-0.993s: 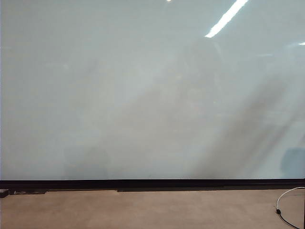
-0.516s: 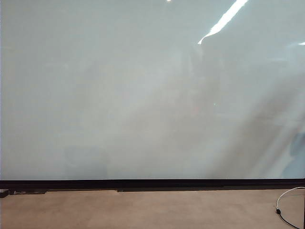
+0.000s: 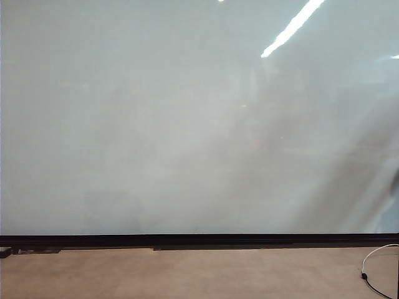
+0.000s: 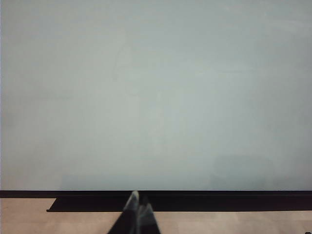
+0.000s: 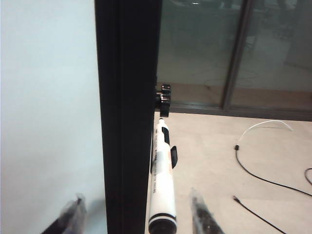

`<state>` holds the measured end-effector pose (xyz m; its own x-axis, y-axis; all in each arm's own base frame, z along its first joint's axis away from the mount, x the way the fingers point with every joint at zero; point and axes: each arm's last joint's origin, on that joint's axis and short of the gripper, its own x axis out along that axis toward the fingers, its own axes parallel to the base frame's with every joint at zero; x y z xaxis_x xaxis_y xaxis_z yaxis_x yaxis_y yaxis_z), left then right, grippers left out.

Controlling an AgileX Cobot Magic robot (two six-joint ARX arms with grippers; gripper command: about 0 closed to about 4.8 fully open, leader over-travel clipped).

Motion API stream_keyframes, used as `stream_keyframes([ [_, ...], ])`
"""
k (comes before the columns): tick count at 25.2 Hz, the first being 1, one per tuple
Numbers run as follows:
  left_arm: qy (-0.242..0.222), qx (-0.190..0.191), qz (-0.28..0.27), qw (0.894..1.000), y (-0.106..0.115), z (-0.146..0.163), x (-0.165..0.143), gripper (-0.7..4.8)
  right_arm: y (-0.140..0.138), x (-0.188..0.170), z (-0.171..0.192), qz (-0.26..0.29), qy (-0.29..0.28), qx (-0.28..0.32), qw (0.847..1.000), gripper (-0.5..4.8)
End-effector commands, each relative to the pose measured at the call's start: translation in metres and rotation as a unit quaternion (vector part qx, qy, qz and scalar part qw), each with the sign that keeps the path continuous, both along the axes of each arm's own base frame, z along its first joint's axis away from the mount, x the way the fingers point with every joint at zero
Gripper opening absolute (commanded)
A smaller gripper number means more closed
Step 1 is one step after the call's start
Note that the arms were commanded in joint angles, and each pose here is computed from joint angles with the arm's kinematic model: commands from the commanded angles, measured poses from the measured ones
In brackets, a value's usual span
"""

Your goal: Pick up the pen on the shelf to the right of the whiteboard and draw a rectangle.

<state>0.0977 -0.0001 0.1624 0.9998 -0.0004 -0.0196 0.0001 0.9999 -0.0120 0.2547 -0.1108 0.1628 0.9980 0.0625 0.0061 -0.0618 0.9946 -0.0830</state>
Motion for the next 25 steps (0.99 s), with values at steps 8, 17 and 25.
stream_keyframes([
  [8,-0.004,0.002,-0.001,1.0,0.0,0.002,0.0,-0.04,-0.012,0.017,-0.009,0.022,-0.017,0.004,1.0,2.75],
  [17,-0.005,0.002,-0.001,1.0,0.0,0.002,0.0,-0.04,-0.02,0.034,-0.021,0.033,-0.025,0.018,0.999,2.74],
  [25,-0.004,0.002,-0.001,1.0,0.0,0.002,0.0,-0.04,-0.022,0.038,-0.019,0.035,-0.03,0.019,0.999,2.74],
])
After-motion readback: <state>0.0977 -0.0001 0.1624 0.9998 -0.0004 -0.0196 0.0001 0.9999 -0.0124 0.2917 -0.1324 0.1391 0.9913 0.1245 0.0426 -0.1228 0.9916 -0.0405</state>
